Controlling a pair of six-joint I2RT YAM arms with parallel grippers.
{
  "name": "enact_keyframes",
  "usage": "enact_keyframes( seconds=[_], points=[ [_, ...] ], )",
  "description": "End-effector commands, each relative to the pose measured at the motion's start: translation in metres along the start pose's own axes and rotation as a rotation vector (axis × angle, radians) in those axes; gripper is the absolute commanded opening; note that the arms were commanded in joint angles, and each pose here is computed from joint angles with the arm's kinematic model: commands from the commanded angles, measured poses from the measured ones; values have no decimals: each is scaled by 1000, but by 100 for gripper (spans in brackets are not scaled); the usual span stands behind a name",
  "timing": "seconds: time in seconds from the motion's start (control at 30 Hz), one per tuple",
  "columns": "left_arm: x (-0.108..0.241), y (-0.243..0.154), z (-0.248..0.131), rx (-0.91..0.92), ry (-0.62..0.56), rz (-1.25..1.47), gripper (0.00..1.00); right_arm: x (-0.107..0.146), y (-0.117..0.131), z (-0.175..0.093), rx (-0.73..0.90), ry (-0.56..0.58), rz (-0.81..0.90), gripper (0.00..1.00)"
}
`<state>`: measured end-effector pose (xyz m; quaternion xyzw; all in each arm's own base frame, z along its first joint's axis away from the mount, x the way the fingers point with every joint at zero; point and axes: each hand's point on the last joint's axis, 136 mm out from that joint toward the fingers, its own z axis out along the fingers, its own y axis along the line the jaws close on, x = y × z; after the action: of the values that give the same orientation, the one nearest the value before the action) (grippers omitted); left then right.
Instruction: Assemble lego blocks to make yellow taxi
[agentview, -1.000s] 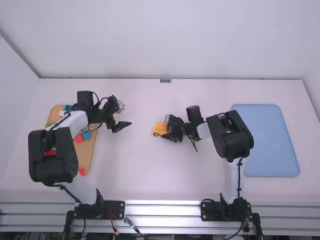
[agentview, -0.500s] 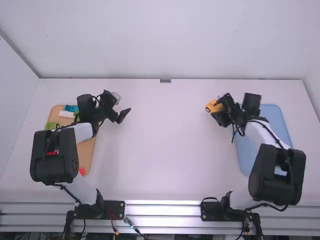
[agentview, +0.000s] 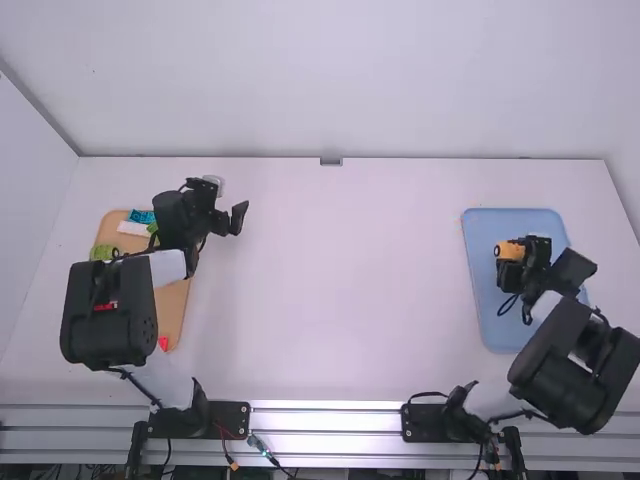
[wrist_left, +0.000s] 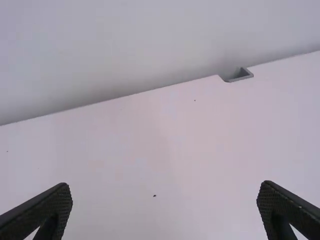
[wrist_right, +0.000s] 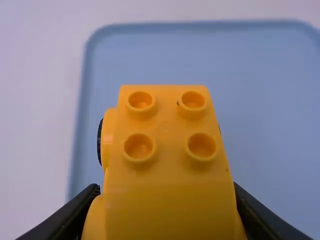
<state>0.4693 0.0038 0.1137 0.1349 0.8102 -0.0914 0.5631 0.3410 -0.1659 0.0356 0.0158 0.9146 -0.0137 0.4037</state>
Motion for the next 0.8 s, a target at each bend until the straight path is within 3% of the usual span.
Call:
enact_keyframes(
  seconds=[0.0,0.13,0.2,0.3,0.57,0.77],
  points=[
    [-9,1,-2,-11,-17,-6,99,25,-7,8,32,57,99,57],
    [-8,1,-2,-13,-17,-10,99,40,-9,13,31,97,128,62],
    [-8,1,-2,-13,-14,-10,99,43,-9,15,29,106,133,73],
    [-7,1,-2,-13,-13,-12,99,40,-8,17,20,111,128,99],
    [-4,-4,-1,-1,2,-16,99,25,-7,6,59,193,133,99],
    [-30,-15,-6,-57,-28,26,99,-26,11,-19,126,201,40,99]
  ],
)
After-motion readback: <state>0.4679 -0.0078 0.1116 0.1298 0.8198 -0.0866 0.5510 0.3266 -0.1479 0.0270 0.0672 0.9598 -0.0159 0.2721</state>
